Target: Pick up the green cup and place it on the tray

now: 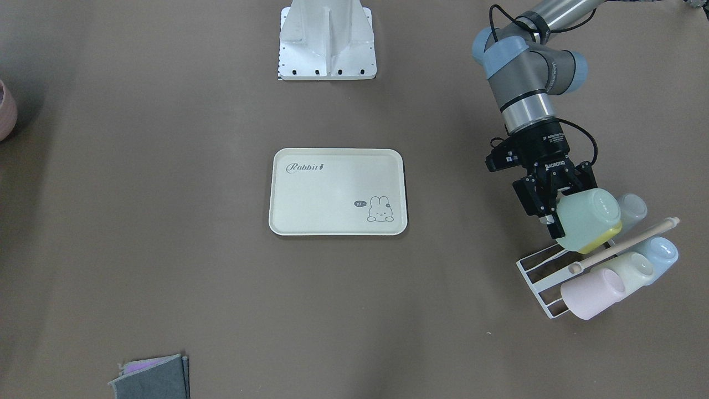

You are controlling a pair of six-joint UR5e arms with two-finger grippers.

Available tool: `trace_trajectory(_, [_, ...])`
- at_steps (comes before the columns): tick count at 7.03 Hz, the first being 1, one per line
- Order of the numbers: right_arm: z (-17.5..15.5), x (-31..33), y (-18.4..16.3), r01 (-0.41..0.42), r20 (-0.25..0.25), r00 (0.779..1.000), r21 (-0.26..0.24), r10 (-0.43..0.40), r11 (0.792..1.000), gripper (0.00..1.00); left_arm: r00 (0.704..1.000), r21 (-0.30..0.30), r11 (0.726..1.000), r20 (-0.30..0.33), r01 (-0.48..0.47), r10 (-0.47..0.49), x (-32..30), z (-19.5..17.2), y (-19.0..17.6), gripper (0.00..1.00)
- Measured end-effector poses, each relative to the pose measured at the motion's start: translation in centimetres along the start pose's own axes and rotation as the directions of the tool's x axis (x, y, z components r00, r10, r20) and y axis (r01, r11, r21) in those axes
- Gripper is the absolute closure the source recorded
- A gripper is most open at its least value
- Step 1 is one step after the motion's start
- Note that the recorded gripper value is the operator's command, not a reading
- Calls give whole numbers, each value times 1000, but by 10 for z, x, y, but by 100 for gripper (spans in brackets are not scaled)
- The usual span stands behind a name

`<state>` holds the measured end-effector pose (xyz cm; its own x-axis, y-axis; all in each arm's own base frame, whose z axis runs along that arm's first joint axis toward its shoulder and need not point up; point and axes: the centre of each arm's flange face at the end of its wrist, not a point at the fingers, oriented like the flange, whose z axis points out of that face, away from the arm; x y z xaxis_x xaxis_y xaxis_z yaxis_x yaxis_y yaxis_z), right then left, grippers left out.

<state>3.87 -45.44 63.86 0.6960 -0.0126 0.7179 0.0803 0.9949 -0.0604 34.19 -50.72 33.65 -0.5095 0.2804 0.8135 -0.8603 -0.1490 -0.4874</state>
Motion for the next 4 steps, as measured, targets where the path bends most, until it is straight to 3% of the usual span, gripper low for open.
trace_trajectory(2, [0, 0, 0, -1, 0, 1000, -1, 1, 1000, 0, 978, 87, 981, 109, 172, -180, -14, -13, 6, 52])
trace_trajectory(4, [1, 1, 1, -2, 3, 1000, -2, 2, 1000, 0, 918, 219, 920, 161, 326, -363, -27, -25, 5, 52])
